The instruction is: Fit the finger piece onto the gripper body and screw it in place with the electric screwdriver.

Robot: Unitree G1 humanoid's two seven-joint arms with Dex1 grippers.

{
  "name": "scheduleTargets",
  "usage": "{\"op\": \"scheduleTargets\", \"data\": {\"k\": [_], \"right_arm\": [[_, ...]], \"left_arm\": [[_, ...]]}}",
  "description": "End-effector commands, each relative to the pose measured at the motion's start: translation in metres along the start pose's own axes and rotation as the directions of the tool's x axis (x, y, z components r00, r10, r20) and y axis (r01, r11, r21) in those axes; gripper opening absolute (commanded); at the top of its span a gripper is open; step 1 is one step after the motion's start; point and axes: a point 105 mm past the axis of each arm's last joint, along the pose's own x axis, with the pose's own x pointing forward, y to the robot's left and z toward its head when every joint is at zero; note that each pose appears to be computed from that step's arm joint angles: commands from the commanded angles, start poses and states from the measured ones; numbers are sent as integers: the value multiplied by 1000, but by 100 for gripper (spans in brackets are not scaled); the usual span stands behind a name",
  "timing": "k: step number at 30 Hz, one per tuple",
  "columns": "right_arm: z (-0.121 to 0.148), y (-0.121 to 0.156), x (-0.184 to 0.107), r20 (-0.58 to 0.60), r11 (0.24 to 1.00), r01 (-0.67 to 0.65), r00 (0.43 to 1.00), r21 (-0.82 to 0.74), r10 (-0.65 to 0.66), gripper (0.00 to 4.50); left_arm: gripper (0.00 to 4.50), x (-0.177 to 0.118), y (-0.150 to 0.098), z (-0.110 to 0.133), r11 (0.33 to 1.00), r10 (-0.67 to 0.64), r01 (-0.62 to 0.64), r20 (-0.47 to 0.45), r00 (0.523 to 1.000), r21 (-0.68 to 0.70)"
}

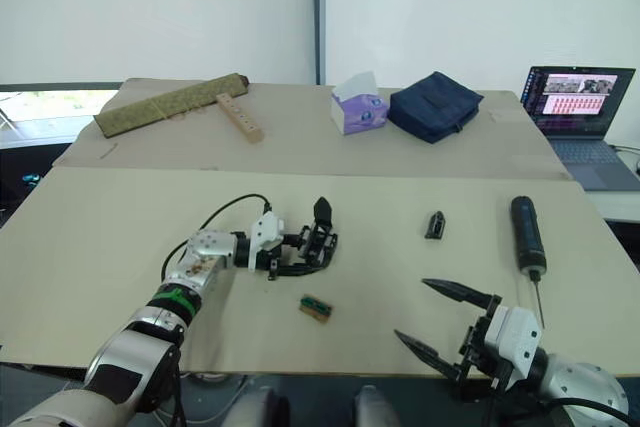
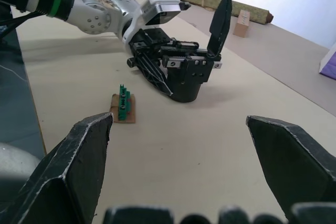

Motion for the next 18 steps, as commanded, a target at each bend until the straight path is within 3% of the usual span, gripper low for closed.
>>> {"op": "scheduleTargets", "data": {"k": [1,13,15,18], "right_arm": [[10,-2,0,23,999,12,1000,-35,-11,450],[9,-5,5,28,999,-8,1000,-34,9,450],[9,-6,4,28,999,-7,1000,-36,8,450],[10,-10,2,19,999,13,1000,-51,-13,450]], "left_arm": [[225,2,-4,10,1000,21,-21,16,1000,13],[225,-5,-16,-2,997,75,-76,-60,995,-11],[329,-9,-9,-5,991,132,-132,-70,989,3],[447,-18,-5,-7,988,153,-152,-73,986,15]]}}
